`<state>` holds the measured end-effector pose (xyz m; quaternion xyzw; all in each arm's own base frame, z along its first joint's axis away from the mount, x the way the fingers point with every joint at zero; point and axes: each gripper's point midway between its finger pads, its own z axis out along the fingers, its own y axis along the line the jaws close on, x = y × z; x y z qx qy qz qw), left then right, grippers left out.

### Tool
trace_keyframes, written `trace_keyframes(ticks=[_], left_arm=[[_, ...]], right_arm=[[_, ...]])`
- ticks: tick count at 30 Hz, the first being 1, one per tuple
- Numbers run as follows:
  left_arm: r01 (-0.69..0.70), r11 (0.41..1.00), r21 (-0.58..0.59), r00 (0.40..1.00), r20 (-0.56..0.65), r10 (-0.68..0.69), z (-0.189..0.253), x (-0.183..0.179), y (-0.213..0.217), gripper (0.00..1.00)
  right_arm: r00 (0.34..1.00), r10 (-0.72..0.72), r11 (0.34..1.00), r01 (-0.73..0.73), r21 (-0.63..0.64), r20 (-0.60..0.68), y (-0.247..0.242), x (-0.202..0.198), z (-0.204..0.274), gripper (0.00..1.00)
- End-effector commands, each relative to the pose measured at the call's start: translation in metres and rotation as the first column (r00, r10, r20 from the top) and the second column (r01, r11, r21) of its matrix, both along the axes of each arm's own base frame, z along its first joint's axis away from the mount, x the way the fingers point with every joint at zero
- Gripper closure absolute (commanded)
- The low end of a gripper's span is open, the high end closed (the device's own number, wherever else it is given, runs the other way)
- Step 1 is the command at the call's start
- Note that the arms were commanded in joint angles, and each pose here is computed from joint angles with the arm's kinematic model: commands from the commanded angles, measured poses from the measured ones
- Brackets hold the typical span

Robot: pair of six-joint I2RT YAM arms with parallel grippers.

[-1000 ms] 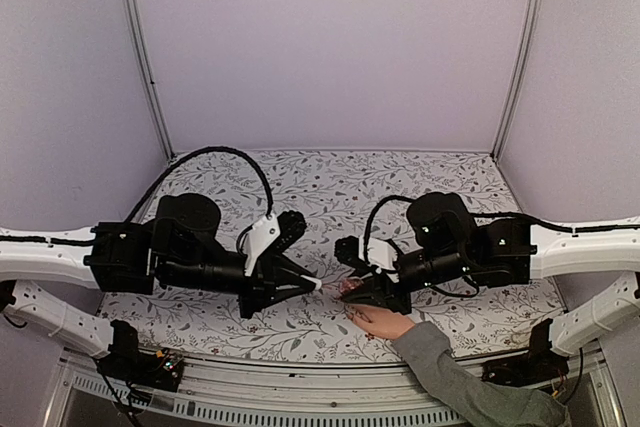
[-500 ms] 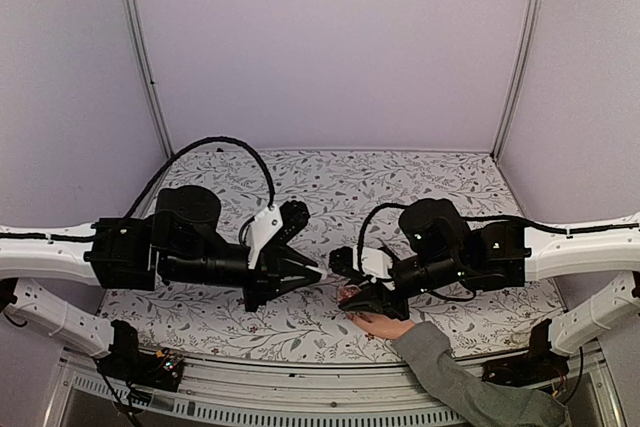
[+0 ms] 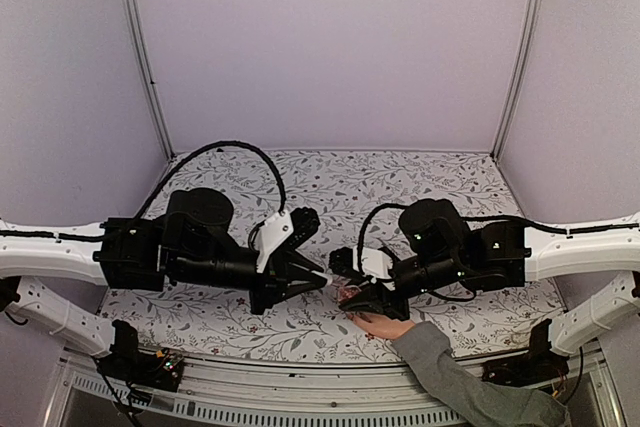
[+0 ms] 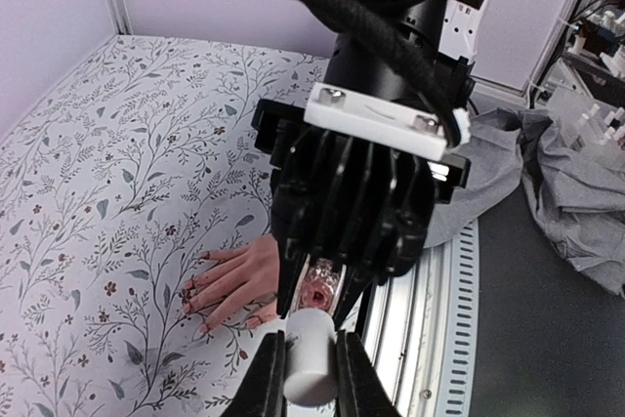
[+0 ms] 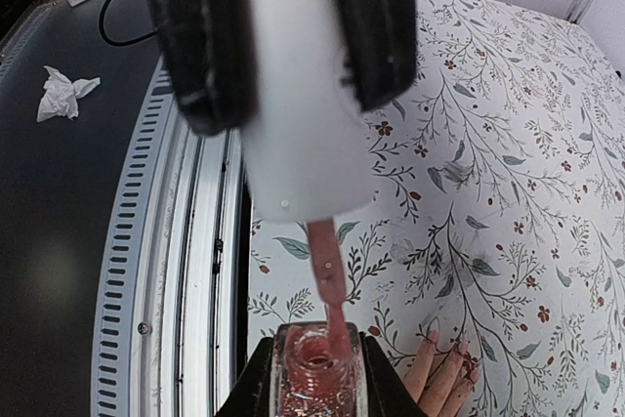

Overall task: Paint the nails
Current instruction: Close the nail polish bottle.

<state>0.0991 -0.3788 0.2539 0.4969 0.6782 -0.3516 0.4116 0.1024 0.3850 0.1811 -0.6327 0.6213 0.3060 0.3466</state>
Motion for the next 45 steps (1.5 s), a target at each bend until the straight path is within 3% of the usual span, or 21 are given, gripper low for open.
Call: trace_keyframes(ticks=[1,45], left_arm=[[0.033,0.999,-0.029,0.999,0.014,-0.032,0.014,-0.007,-0.005,1.0],[0.024,1.0,0.015,1.0,-0.009,-0.024,-0.004,-0.006,-0.005,1.0]], right_arm=[[0.999,-0.004,1.0,0.003,0.031,0.031,0.006,0.002,0.015,1.0],[0.999,-0.023,0.999,0.02,0.048,0.048,0.004,0.005,0.021,1.0]])
